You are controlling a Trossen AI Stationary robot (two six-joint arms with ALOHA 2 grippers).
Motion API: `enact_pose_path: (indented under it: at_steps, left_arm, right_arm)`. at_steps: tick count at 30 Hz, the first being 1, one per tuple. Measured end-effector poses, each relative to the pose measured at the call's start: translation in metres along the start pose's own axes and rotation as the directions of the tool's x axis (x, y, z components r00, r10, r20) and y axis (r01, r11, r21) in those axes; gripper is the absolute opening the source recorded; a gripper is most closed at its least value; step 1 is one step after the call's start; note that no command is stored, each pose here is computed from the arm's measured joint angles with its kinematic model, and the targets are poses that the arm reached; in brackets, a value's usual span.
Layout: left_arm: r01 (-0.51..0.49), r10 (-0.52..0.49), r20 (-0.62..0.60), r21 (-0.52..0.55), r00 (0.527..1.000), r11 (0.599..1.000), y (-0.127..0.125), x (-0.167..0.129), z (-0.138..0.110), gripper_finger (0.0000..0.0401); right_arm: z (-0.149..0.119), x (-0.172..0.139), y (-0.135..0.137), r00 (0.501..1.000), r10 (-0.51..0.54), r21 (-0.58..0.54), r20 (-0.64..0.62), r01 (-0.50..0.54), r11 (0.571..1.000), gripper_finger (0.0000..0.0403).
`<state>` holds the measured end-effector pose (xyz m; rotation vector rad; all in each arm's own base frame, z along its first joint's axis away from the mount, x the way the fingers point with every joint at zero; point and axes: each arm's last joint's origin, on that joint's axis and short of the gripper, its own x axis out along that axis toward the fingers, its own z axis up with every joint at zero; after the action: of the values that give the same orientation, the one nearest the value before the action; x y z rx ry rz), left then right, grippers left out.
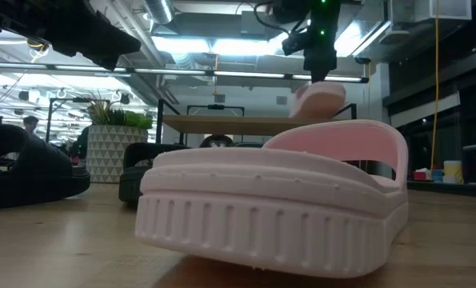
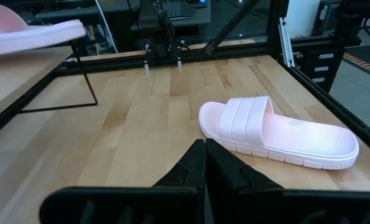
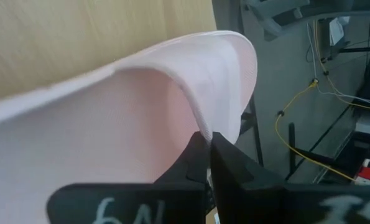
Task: Pick and place slides into the shelf
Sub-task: Put the top pink slide on the shelf
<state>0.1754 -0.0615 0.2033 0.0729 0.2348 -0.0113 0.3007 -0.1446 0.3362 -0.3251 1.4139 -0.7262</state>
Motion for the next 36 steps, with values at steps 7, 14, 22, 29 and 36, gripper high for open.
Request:
enact_pose_path:
  at_steps: [7,14,22,29,36]
  left_arm:
    - [0.0,0.0,0.0,0.0,1.0,1.0,0.0,0.0,0.0,0.0]
    - [0.0,0.0,0.0,-0.002,1.0,1.0,0.0001,0.0,0.0,0.0]
    - [0.0,0.0,0.0,-0.003,1.0,1.0,0.0001,0.0,0.0,0.0]
    - [0.0,0.0,0.0,-0.004,1.0,1.0,0.0001,0.0,0.0,0.0]
    - [0.0,0.0,0.0,-0.004,1.0,1.0,0.0,0.0,0.0,0.0]
  right_arm:
    - [-0.0001,-0.0001,0.0002,1.0,0.002,-0.023,0.0,-0.002,1.0,0.0006]
    - [-0.0015,-0.0001,0.0005,1.0,0.005,-0.04,-0.013,-0.005,0.999,0.0006]
    - [-0.0016,-0.0001,0.0005,1.0,0.005,-0.044,-0.014,-0.005,0.999,0.0006]
    - [-0.0016,-0.0001,0.0005,1.0,0.005,-0.032,-0.014,-0.005,0.999,0.0006]
    - [-0.0003,0.0,0.0001,1.0,0.002,-0.024,-0.002,-0.002,1.0,0.0006]
